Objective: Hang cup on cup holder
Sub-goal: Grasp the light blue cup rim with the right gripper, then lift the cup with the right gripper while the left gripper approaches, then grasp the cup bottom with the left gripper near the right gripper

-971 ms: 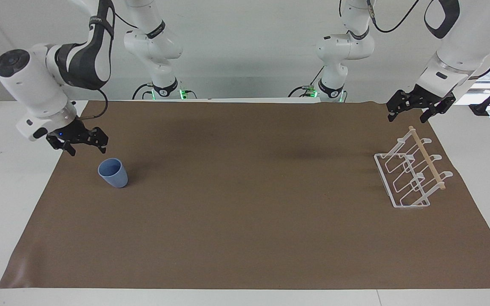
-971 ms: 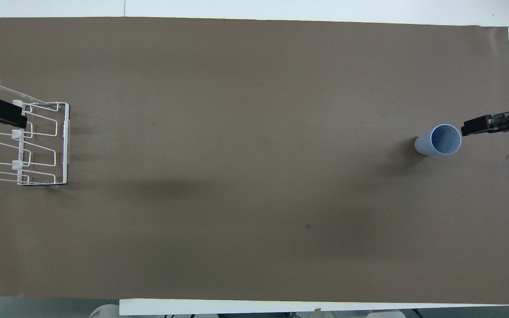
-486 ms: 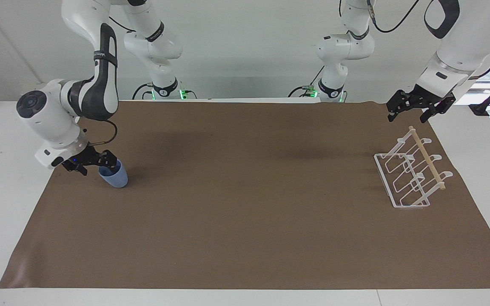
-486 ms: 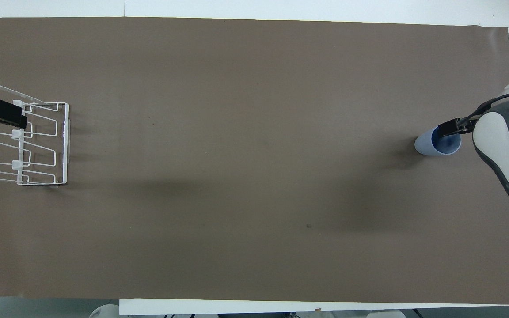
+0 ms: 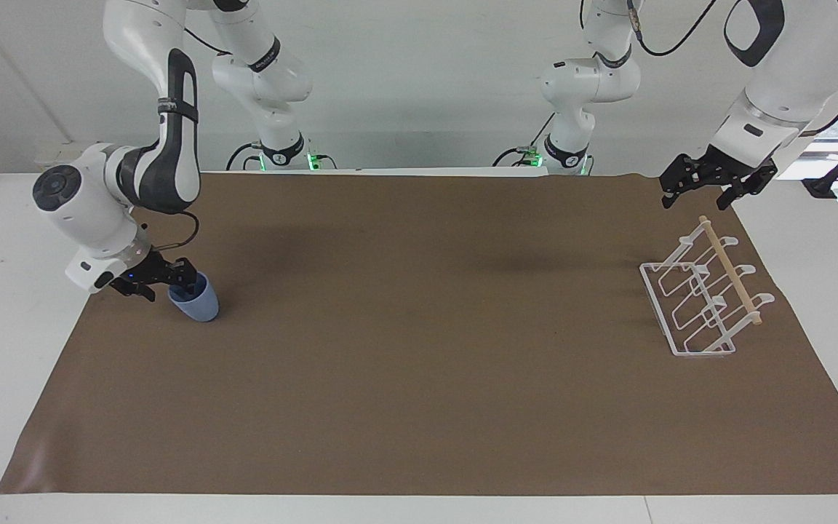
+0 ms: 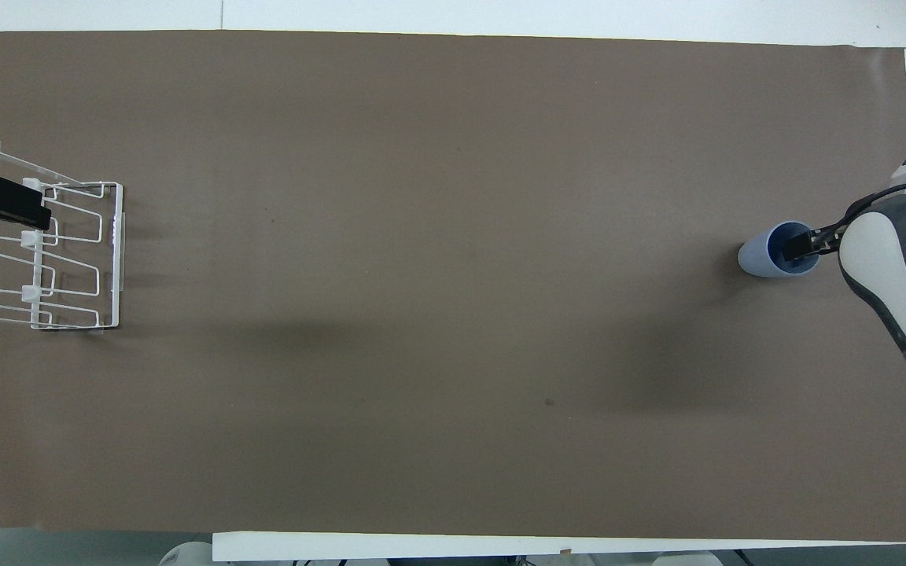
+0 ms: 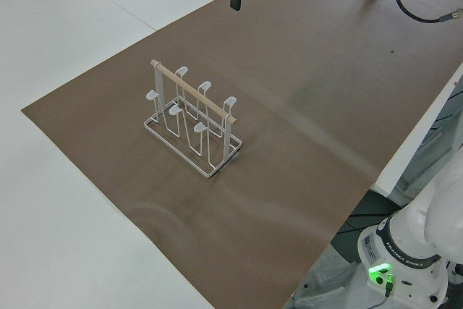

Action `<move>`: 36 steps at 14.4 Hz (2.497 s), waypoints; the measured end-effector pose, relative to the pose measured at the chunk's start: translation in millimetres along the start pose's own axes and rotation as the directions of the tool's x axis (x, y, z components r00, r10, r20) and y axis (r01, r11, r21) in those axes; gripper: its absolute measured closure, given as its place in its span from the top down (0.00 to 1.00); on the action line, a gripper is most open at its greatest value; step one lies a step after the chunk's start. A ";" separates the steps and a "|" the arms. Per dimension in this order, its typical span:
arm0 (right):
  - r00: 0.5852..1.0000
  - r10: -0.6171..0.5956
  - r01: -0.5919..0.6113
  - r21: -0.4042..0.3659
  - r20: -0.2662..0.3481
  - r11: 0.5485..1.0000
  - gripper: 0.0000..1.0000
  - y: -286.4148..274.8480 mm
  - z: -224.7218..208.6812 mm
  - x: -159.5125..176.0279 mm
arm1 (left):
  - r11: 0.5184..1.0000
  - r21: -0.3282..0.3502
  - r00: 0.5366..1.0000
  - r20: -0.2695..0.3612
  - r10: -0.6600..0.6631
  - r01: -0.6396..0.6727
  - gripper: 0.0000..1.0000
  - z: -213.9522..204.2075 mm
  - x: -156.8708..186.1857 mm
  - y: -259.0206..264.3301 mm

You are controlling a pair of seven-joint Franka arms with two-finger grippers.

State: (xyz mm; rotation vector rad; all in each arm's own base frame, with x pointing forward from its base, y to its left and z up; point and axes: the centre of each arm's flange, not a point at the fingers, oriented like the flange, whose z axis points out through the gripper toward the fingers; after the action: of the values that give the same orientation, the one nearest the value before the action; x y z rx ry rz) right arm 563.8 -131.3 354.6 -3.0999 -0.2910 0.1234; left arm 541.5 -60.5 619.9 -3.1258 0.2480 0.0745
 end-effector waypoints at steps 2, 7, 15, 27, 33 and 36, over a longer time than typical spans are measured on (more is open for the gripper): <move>1.000 -0.003 0.003 0.002 0.003 1.000 0.37 -1.7 3.3 -0.2 | 1.000 0.000 1.000 0.003 0.000 0.000 1.00 0.7 -0.2 0.3; 1.000 -0.007 0.007 0.007 0.016 1.000 0.05 -2.5 -2.1 2.7 | 1.000 0.000 1.000 0.011 0.000 0.000 1.00 2.4 -1.6 0.6; 0.997 -0.079 0.077 0.529 -0.019 0.845 0.05 -161.0 -93.1 37.3 | 0.939 0.016 0.938 0.046 -0.345 0.345 1.00 21.0 -17.9 4.8; 0.998 0.040 -0.067 0.850 0.054 0.523 0.05 -383.4 -89.2 45.1 | 0.126 -0.135 0.163 0.311 -0.936 0.983 1.00 4.0 -13.3 157.7; 0.997 0.058 -0.065 0.852 0.040 0.520 0.05 -415.7 -82.5 35.0 | -0.142 0.015 -0.135 0.416 -0.899 0.990 1.00 7.5 -33.5 234.2; 0.998 0.054 -0.067 0.849 0.045 0.524 0.05 -425.3 -80.5 31.6 | -0.218 0.048 -0.218 0.415 -0.883 0.975 1.00 26.2 -37.1 256.3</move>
State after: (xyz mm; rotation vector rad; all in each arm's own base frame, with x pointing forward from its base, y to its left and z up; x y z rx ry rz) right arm 522.8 290.9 446.3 -2.0982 -0.0678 0.2105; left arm 463.3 -307.5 595.2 -2.2542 -2.4476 0.5956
